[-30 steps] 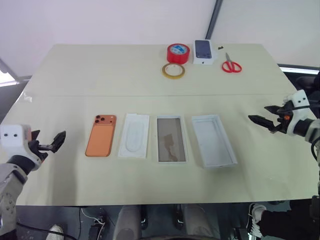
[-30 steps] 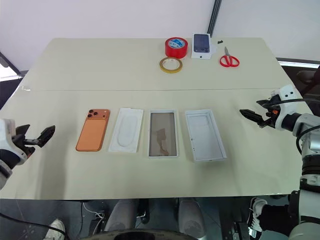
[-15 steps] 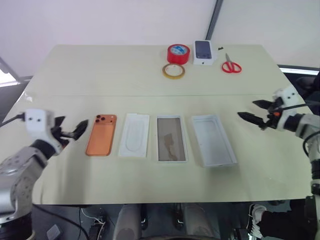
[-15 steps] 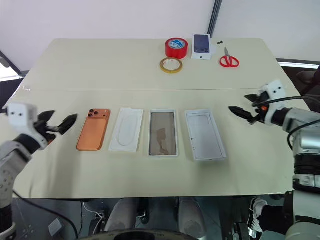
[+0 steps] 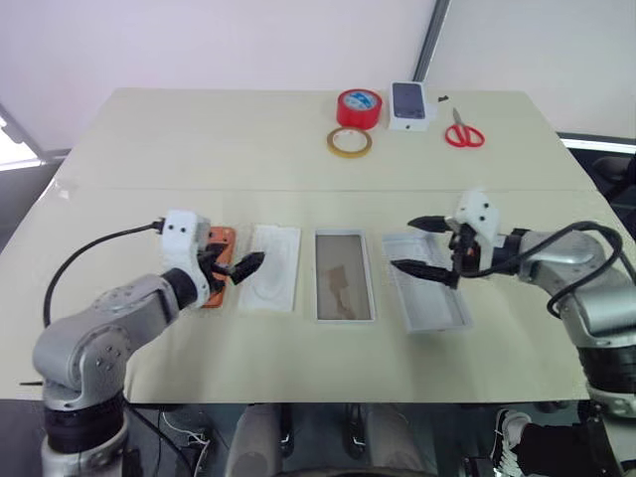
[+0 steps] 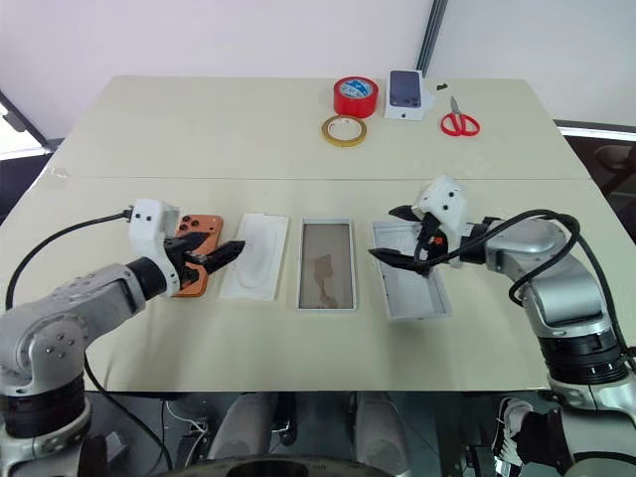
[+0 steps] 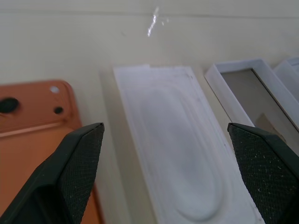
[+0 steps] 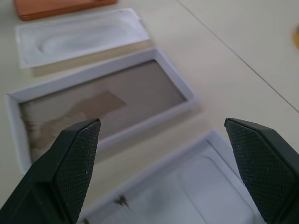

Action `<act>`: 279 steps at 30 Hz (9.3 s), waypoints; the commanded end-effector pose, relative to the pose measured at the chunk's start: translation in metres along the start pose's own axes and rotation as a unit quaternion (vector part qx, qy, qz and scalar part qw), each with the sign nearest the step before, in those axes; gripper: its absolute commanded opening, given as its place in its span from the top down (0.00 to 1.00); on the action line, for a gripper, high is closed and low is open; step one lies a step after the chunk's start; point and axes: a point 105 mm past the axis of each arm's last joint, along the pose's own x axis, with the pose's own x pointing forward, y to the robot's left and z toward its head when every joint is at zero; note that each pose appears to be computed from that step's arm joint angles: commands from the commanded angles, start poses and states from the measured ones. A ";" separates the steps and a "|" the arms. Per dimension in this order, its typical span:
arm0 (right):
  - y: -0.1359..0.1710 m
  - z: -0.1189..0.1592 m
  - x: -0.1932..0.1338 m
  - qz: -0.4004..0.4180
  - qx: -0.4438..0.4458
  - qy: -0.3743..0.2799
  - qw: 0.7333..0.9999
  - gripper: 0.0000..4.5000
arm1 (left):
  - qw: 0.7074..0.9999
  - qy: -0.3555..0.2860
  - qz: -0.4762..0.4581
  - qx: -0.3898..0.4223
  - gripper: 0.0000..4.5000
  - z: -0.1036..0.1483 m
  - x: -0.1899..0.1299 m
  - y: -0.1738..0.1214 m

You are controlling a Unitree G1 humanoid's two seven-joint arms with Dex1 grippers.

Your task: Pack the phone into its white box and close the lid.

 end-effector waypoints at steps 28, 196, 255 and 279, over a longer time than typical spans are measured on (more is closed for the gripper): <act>0.076 0.016 0.038 0.156 -0.108 0.017 0.982 0.00 | 0.989 0.119 -0.012 -0.092 0.32 -0.031 0.025 -0.014; 0.029 0.079 0.172 -0.030 -0.078 -0.042 0.996 0.99 | 0.997 -0.039 0.032 0.051 0.05 -0.002 -0.061 0.055; 0.099 0.047 0.208 0.077 -0.174 0.104 0.976 1.00 | 0.980 0.077 -0.065 -0.169 0.02 -0.021 0.000 0.014; 0.099 0.055 0.203 0.075 -0.185 0.089 0.976 1.00 | 0.961 0.015 -0.035 -0.272 0.77 -0.016 -0.006 0.037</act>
